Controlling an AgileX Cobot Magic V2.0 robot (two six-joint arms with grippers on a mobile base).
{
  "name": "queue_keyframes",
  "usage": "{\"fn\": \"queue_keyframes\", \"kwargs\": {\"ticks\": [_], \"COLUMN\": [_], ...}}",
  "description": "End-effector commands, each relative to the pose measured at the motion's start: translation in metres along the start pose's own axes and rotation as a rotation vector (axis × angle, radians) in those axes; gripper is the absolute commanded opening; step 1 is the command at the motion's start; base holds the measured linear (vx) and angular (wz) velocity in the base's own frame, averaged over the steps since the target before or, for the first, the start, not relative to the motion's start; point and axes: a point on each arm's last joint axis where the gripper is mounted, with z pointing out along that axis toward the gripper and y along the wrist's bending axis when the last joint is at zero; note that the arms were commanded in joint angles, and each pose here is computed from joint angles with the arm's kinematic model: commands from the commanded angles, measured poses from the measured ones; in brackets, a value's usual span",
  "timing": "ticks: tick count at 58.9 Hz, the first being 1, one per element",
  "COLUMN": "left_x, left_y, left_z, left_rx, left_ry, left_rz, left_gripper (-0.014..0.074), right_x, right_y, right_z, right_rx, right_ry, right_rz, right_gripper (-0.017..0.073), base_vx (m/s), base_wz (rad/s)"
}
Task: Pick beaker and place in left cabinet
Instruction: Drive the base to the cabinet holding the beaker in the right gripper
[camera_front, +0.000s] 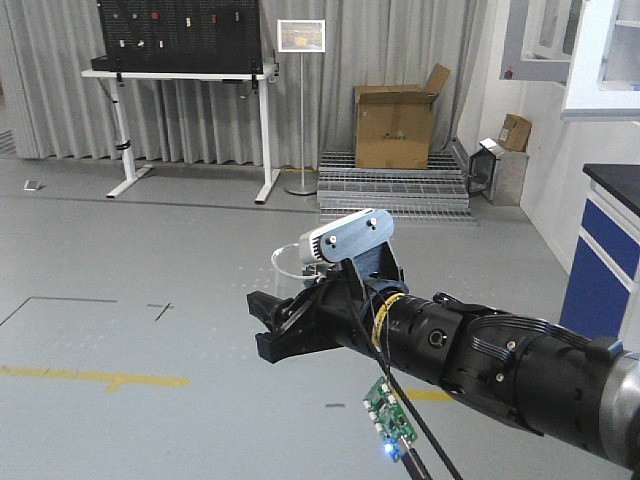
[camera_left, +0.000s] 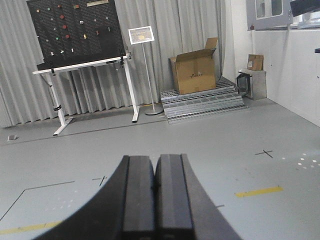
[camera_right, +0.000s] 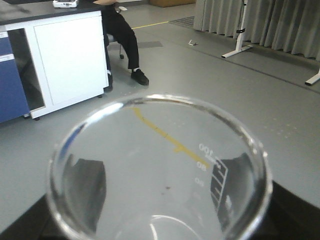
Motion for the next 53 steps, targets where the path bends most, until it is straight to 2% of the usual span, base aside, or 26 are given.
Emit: {"fn": "queue_keyframes", "kwargs": {"ticks": [1,53], "left_x": [-0.0026,-0.0026], "left_y": [0.0,0.0], "left_z": [-0.0013,-0.0013], "left_rx": [-0.007,-0.007], "left_ry": [-0.077,-0.077], "left_rz": [-0.006,-0.006], "left_gripper": [0.0001,0.0001], "right_x": [-0.0312,-0.0311], "right_y": [0.001,0.0014], "right_z": [-0.0134,-0.013], "right_rx": [-0.022,-0.027], "right_ry": [-0.119,-0.123], "right_rz": [-0.005,-0.005], "right_gripper": [-0.0003,-0.0003], "base_vx": [0.74,0.74], "base_wz": [-0.09,-0.06]}}
